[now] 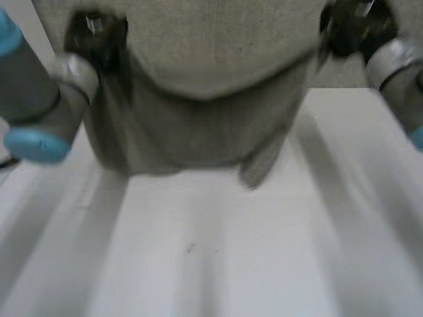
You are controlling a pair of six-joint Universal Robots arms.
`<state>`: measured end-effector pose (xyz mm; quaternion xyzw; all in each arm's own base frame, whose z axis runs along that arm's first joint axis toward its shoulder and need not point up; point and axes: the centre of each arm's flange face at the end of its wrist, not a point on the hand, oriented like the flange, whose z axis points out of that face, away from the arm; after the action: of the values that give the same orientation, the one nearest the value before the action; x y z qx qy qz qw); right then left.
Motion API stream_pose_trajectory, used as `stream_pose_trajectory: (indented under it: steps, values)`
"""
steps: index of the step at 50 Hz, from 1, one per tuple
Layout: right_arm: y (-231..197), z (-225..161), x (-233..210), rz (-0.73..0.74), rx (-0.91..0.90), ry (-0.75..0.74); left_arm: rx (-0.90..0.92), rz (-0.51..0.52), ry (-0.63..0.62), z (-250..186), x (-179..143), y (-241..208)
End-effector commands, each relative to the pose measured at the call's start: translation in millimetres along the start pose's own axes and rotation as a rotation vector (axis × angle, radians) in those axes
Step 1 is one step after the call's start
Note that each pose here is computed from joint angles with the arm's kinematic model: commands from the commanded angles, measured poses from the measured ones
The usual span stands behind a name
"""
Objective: Fold the towel.
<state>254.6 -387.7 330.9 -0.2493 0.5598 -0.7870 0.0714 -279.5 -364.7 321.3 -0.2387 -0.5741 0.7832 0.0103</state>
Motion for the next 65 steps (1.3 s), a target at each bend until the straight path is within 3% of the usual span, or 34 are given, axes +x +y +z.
stream_pose_trajectory:
  steps: [1, 6, 11, 15, 22, 28, 35, 41, 48, 65]
  values:
    - [-65.9, -7.0, 18.0, 0.041, 0.26, 0.073, 0.289, -0.169, -0.062, 7.5, -28.4, -102.7]
    - [-49.8, -24.0, 6.8, 0.058, 0.157, 0.029, 0.101, -0.228, -0.004, -13.7, -13.8, -65.9]
    - [13.8, -57.6, -16.8, -0.002, -0.209, -0.081, -0.14, -0.231, 0.057, -48.6, 8.5, -0.6]
    - [49.0, -82.4, -32.0, -0.071, -0.388, -0.159, -0.33, -0.238, 0.109, -89.5, 33.9, 59.5]
    - [124.2, -140.8, -61.7, -0.098, -0.695, -0.325, -0.457, -0.169, 0.163, -135.1, 56.7, 111.7]
    - [132.7, -154.0, -65.4, -0.031, -0.711, -0.385, -0.481, -0.081, 0.195, -157.1, 63.4, 127.4]
    - [133.7, -154.9, -58.6, 0.04, -0.639, -0.406, -0.476, -0.078, 0.187, -161.5, 60.5, 122.9]
    - [125.3, -148.6, -51.4, 0.018, -0.545, -0.418, -0.469, -0.08, 0.127, -155.8, 41.6, 122.4]
    - [112.7, -136.3, -43.9, -0.141, -0.44, -0.462, -0.482, -0.08, 0.119, -157.6, 39.2, 125.3]
    - [125.9, -161.0, -57.7, -0.392, -0.5, -0.661, -0.499, -0.082, 0.124, -162.3, 40.3, 129.0]
